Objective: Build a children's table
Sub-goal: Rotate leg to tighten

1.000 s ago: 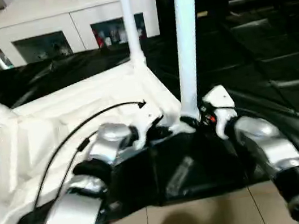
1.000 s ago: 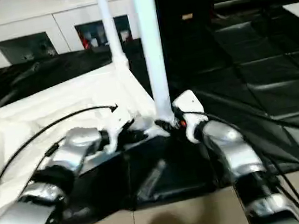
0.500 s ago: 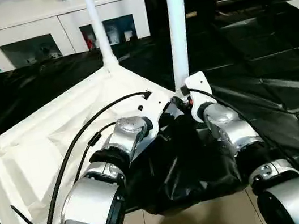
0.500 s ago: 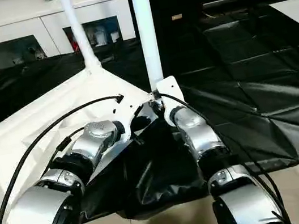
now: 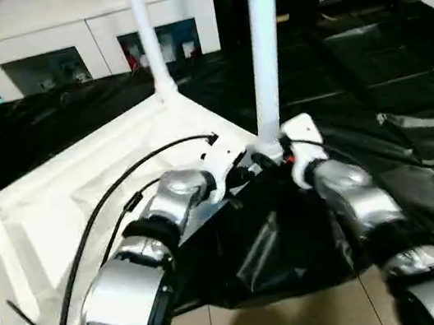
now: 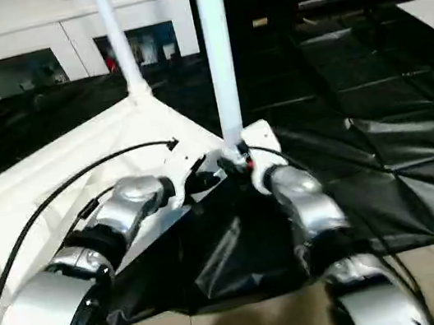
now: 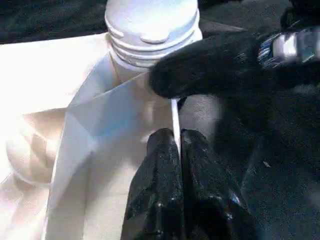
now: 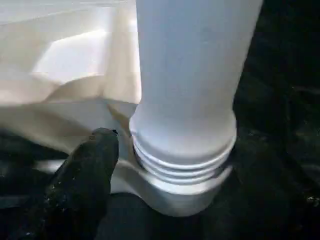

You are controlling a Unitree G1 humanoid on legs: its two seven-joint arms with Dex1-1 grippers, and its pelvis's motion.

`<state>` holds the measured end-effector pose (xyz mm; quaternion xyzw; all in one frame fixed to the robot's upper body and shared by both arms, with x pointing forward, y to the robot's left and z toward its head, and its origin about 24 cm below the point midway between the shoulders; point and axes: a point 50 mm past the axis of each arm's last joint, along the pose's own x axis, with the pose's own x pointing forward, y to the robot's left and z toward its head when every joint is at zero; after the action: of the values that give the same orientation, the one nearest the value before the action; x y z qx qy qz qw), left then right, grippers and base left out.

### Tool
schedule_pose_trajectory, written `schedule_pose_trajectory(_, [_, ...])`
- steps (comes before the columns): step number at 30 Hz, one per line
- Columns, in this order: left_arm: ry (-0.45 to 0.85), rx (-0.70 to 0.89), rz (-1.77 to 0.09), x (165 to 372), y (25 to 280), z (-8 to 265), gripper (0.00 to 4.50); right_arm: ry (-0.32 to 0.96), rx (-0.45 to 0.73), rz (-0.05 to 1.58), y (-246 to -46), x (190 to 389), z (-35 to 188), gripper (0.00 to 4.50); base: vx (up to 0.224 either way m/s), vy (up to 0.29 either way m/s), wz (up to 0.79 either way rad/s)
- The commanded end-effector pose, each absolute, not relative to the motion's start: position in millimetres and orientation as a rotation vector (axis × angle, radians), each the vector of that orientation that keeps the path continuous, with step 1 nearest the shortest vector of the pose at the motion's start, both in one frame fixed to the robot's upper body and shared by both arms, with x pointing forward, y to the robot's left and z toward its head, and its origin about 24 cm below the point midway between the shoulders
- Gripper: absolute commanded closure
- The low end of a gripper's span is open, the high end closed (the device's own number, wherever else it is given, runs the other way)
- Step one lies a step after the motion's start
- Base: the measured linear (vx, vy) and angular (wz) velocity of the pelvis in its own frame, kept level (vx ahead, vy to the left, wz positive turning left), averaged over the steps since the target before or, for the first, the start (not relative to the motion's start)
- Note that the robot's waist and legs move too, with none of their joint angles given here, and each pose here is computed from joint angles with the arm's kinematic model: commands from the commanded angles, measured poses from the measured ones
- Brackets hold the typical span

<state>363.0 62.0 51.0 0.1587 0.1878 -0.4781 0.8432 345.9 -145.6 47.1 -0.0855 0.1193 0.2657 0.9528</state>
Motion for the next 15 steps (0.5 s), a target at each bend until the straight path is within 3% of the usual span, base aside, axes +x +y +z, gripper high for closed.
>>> schedule_pose_trajectory(1, [0.387, 0.384, -1.083, 359.4, 70.4, 49.2, 4.5, 0.199, -0.205, 0.672, -147.7, 337.5, 56.6, 0.4, 0.0, 0.0, 0.0])
schedule_pose_trajectory(4, [0.366, 0.393, -1.217, 351.5, 76.3, 47.6, 4.5, 0.2, -0.229, 0.754, -162.3, 328.3, 61.9, 0.05, 0.0, 0.0, 0.0])
schedule_pose_trajectory(9, [0.38, 0.366, -1.433, 336.4, 83.7, 44.6, 4.5, 0.184, -0.191, 0.906, -171.4, 312.2, 72.5, 0.05, 0.0, 0.0, 0.0])
schedule_pose_trajectory(15, [0.391, 0.349, -1.502, 329.3, 90.4, 41.9, 4.5, 0.227, -0.239, 0.988, -174.8, 302.0, 70.7, 0.05, 0.0, 0.0, 0.0])
